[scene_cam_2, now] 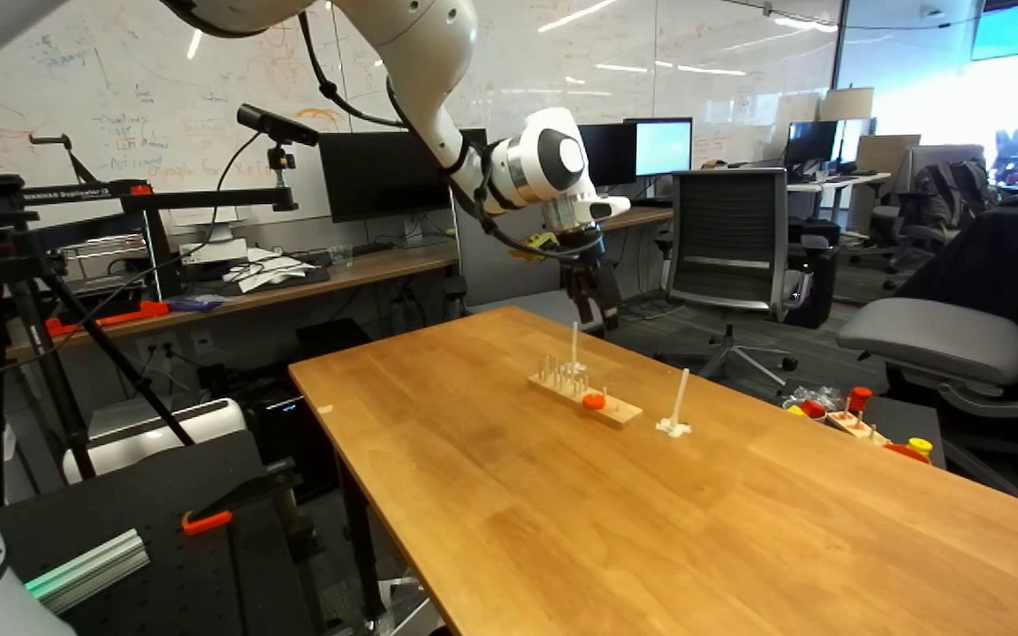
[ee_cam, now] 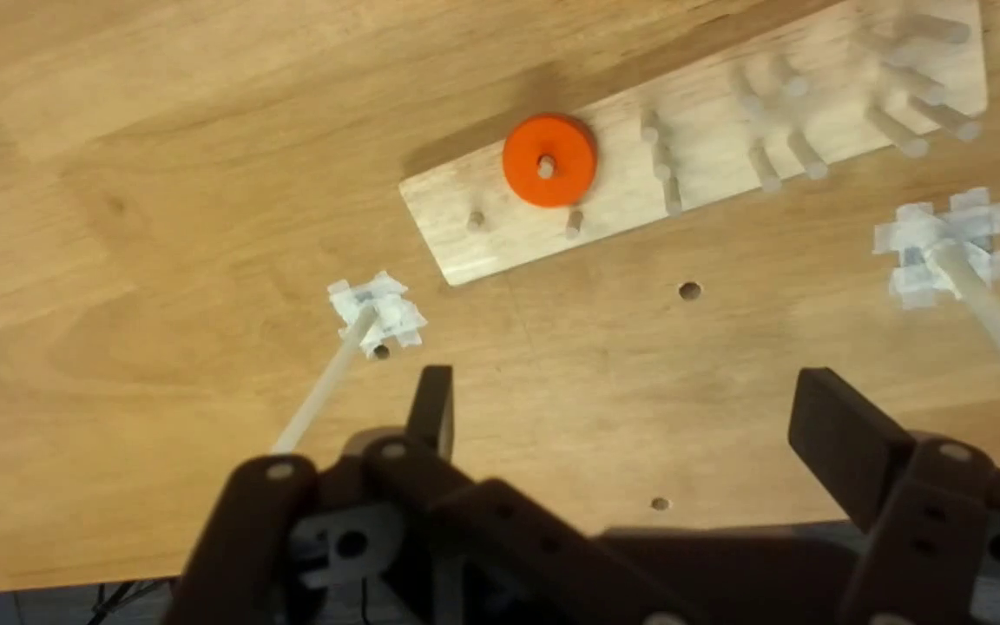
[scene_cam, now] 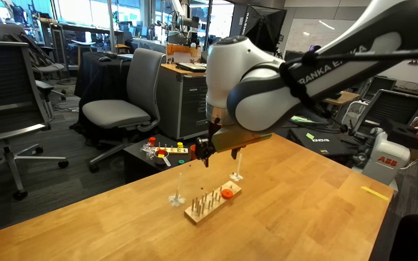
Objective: Pick up the orange object and put it on the object
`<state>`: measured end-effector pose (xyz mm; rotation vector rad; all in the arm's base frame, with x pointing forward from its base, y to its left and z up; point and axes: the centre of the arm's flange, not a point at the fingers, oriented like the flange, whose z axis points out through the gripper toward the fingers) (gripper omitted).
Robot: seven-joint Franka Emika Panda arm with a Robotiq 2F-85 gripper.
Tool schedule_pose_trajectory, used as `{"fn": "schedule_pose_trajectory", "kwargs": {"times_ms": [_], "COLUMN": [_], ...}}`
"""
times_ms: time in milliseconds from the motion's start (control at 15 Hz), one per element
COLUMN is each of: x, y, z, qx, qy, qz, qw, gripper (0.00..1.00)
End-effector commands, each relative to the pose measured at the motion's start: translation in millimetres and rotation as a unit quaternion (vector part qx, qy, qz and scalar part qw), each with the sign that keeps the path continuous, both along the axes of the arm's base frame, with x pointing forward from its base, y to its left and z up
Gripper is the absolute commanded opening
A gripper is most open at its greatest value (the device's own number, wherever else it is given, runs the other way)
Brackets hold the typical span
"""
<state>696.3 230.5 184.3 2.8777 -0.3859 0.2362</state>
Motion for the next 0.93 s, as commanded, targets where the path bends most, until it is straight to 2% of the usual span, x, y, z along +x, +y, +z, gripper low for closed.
{"fn": "schedule_pose_trajectory", "kwargs": {"times_ms": [0, 200, 333, 600, 733, 867], "x": [-7.2, -9.2, -6.7, 2.5, -7.9, -18.6], "y": [5.5, 4.7, 8.4, 4.0, 1.1, -0.4], "z": [64.9, 103.3, 113.2, 116.8, 129.7, 148.2], "qx": [-0.012, -0.016, -0.010, 0.019, 0.023, 0.023], "qy": [0.010, 0.054, 0.083, 0.115, 0.141, 0.157], "qz": [0.028, 0.075, 0.124, 0.212, 0.255, 0.280], "qw": [0.9995, 0.9956, 0.9888, 0.9702, 0.9562, 0.9467], "gripper": [1.00, 1.00, 1.00, 1.00, 1.00, 1.00]}}
